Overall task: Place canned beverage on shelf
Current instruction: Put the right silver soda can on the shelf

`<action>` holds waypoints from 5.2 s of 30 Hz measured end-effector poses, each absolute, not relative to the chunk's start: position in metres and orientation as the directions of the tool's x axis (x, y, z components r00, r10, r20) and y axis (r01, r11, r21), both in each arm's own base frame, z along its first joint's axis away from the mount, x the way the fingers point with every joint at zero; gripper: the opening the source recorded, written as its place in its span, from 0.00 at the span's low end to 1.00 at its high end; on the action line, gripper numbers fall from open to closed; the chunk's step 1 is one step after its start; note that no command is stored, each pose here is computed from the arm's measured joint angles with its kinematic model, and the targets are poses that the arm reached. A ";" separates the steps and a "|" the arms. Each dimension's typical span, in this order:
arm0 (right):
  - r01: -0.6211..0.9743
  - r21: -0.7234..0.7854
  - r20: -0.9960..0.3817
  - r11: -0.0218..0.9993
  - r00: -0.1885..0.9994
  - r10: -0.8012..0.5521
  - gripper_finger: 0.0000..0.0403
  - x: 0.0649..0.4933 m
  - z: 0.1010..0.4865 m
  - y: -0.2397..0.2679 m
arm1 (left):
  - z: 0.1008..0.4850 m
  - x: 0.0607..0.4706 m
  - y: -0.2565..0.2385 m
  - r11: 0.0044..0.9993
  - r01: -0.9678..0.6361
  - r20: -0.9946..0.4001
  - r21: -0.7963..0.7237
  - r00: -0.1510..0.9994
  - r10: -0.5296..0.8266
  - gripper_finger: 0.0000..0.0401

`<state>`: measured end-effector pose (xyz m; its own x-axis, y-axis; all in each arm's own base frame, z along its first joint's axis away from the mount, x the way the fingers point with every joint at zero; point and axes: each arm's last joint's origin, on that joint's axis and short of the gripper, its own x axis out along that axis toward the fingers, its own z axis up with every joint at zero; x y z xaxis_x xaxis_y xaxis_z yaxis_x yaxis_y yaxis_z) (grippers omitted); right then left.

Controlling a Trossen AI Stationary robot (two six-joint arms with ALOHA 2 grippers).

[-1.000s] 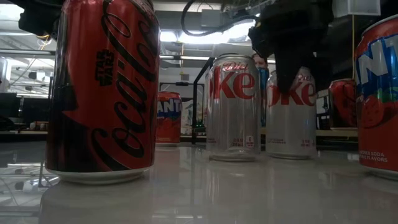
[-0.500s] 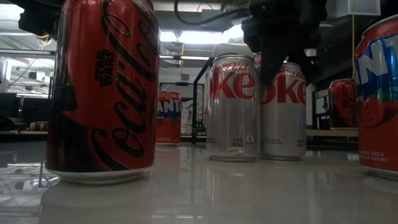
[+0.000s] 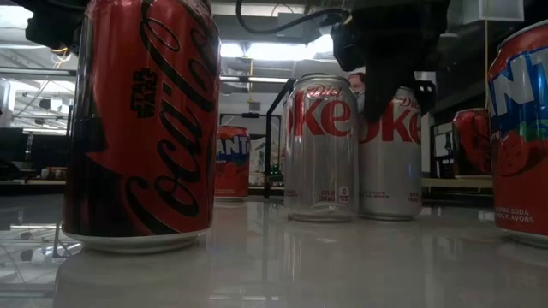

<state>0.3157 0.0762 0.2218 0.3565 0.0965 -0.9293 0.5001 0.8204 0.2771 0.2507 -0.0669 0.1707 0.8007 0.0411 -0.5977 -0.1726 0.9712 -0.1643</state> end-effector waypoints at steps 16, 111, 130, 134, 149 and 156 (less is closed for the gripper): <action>0.500 0.270 -0.933 0.823 0.347 0.095 0.72 0.318 0.218 0.077 | 0.171 0.251 -0.067 0.971 -0.172 -0.597 -0.164 0.801 0.041 0.53; -0.125 -0.112 -0.894 0.986 0.446 -0.045 0.74 0.225 0.265 -0.180 | 0.194 0.273 -0.013 0.941 -0.196 -0.374 -0.275 0.924 0.083 0.53; -0.115 -0.122 -0.881 0.986 0.470 -0.054 0.88 0.227 0.266 -0.181 | 0.194 0.273 -0.013 0.942 -0.196 -0.375 -0.274 0.923 0.083 0.53; -0.115 -0.122 -0.882 0.986 0.469 -0.054 0.88 0.227 0.266 -0.181 | 0.194 0.273 -0.013 0.942 -0.196 -0.375 -0.274 0.923 0.083 0.53; -0.080 -0.237 -0.847 0.968 0.506 -0.165 0.89 0.233 0.270 -0.189 | 0.194 0.273 -0.013 0.942 -0.196 -0.375 -0.274 0.923 0.083 0.53; -0.083 -0.232 -0.851 0.969 0.500 -0.161 0.89 0.232 0.270 -0.188 | 0.194 0.273 -0.013 0.942 -0.196 -0.375 -0.274 0.923 0.083 0.53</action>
